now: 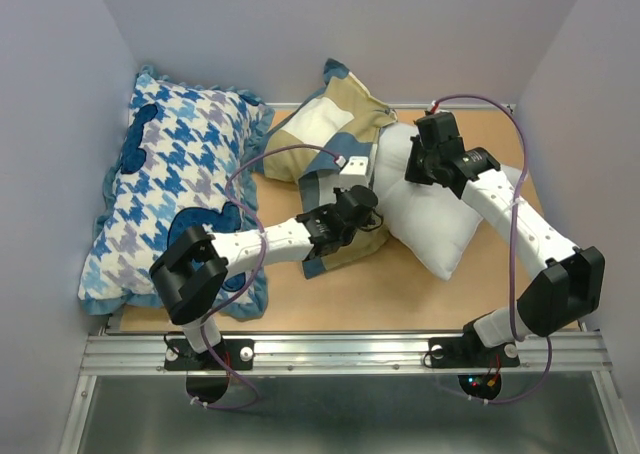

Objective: Remove the pillowcase from the pillow

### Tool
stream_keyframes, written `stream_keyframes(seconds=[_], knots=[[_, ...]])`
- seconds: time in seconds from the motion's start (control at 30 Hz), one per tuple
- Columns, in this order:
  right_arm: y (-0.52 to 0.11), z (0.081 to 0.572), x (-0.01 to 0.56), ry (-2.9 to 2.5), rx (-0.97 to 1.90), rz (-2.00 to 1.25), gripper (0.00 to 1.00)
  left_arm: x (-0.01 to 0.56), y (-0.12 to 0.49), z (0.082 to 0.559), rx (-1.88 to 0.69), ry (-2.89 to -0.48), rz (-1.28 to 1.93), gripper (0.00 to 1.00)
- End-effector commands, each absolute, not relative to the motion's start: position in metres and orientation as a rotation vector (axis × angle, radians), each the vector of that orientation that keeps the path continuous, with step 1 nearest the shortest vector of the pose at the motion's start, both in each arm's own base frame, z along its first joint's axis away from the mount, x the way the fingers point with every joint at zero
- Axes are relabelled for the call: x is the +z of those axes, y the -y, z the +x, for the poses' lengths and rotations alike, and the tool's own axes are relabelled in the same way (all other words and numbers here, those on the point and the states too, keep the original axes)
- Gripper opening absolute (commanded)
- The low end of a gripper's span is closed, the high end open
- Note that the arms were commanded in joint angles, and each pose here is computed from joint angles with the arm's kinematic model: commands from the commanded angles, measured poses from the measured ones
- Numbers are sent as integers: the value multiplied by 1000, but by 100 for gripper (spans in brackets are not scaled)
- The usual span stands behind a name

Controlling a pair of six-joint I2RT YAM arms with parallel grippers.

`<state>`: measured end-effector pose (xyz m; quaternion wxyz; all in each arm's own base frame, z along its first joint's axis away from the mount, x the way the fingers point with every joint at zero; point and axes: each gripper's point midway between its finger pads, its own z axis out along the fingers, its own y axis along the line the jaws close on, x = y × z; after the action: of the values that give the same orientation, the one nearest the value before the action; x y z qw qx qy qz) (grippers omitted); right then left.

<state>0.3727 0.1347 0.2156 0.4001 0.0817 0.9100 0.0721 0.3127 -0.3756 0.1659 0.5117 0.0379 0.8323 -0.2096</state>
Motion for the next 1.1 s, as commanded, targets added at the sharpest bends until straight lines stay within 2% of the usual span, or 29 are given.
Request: stream_keyframes(seconds=[0.0,0.13,0.33,0.47,0.57,0.73,0.77,0.87,0.9,1.0,1.07], knots=[[-130,391,326,-2015,259,262,1,168,284,347,-163,-1970,-201,0],[-108,393,358,-1952,254,317,1,141,180,375,-4,-2006,-428,0],[-37,398,415,-1834,257,459,1,142,63,402,187,-1921,-749,0],[-8,402,423,-1824,238,509,1,142,50,410,221,-1915,-789,0],[12,405,402,-1859,189,557,0,143,51,409,233,-1924,-764,0],[11,411,363,-1931,205,555,3,167,96,400,151,-1929,-569,0],[6,412,358,-1946,229,533,17,174,107,398,141,-1932,-506,0],[-25,408,347,-1988,351,432,44,190,153,389,79,-1943,-341,0],[-30,408,349,-1979,357,408,61,192,164,387,54,-1949,-308,0],[-86,399,343,-2016,315,248,80,195,197,377,-65,-1978,-225,0],[-125,391,329,-2057,314,147,83,197,211,371,-116,-1983,-198,0]])
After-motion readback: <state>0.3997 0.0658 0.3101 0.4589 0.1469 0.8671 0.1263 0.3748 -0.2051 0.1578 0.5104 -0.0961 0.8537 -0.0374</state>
